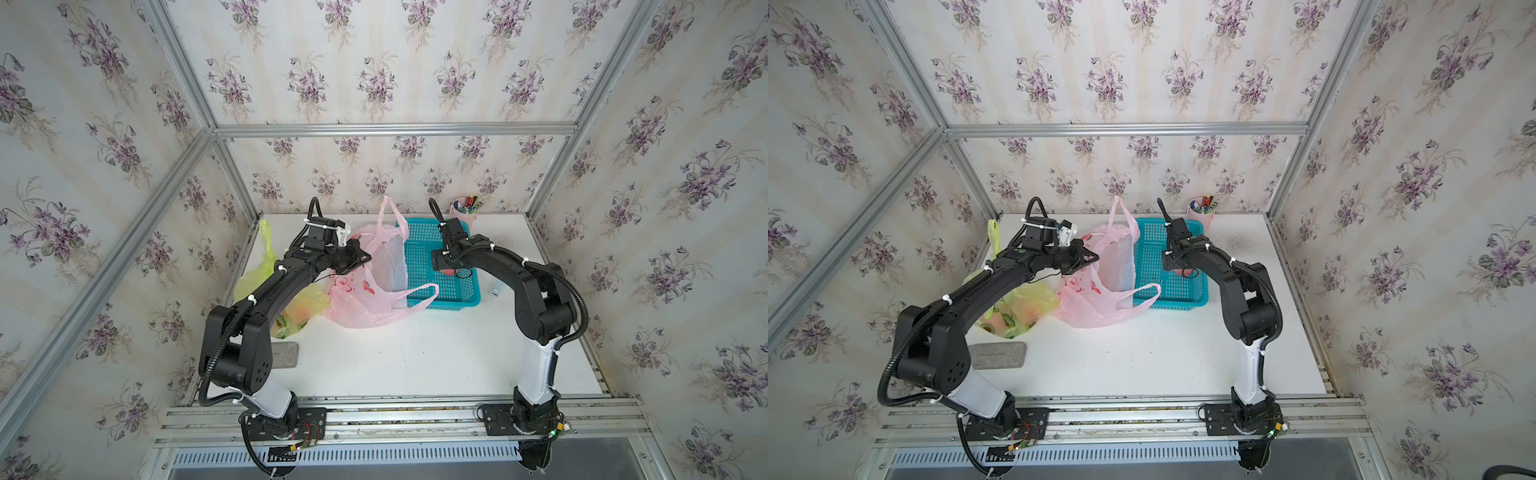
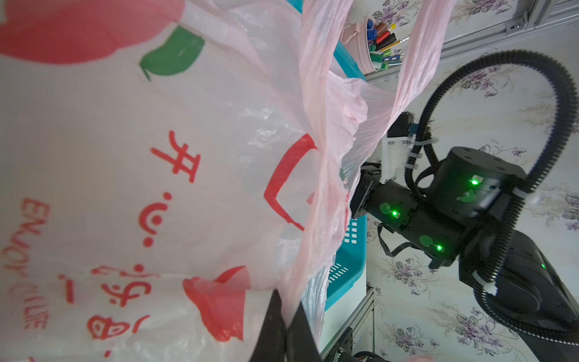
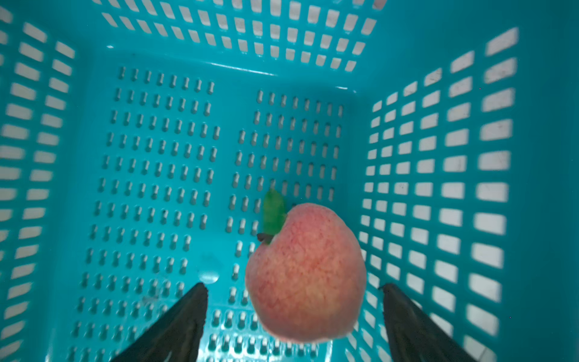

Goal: Place the peach into a plastic bag & tie a knot
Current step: Pick up the peach from the basket, then place the peach in the plastic bag.

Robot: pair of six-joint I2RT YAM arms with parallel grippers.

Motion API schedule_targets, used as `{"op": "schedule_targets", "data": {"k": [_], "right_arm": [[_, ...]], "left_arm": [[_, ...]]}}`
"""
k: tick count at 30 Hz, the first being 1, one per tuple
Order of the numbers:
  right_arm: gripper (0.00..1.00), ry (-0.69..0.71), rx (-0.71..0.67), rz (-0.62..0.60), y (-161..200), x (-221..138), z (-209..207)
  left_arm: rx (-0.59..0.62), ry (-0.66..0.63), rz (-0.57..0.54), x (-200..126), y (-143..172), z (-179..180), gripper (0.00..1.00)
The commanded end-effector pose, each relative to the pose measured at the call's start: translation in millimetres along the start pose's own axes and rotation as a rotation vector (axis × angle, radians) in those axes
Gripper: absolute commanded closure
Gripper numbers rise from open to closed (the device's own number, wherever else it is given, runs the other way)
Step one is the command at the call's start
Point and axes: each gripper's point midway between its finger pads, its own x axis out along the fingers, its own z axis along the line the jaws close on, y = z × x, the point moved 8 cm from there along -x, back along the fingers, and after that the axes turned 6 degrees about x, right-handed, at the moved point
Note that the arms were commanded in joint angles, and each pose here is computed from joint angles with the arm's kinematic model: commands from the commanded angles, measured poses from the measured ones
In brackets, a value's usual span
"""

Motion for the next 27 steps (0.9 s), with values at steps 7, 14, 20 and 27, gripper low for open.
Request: {"op": "schedule_targets", "data": {"k": [7,14,20,27], "right_arm": [[0.30,-0.014,0.005,-0.030,-8,19,7],[0.49,-0.134,0.030,-0.117,-20,-31,10],[0.49,-0.403,0.010,-0.201,-9,-120,29],[0.49,-0.691,-0.100,-0.182,12,-180,98]], "left_arm": [[0.019,0.025,-0.006,1,-2,-3,1.00],[0.020,0.023,-0.010,0,-2,-3,1.00],[0.023,0.025,-0.015,-2,-3,-5,1.00],[0.018,0.021,-0.017,-3,-1,-4,1.00]]}}
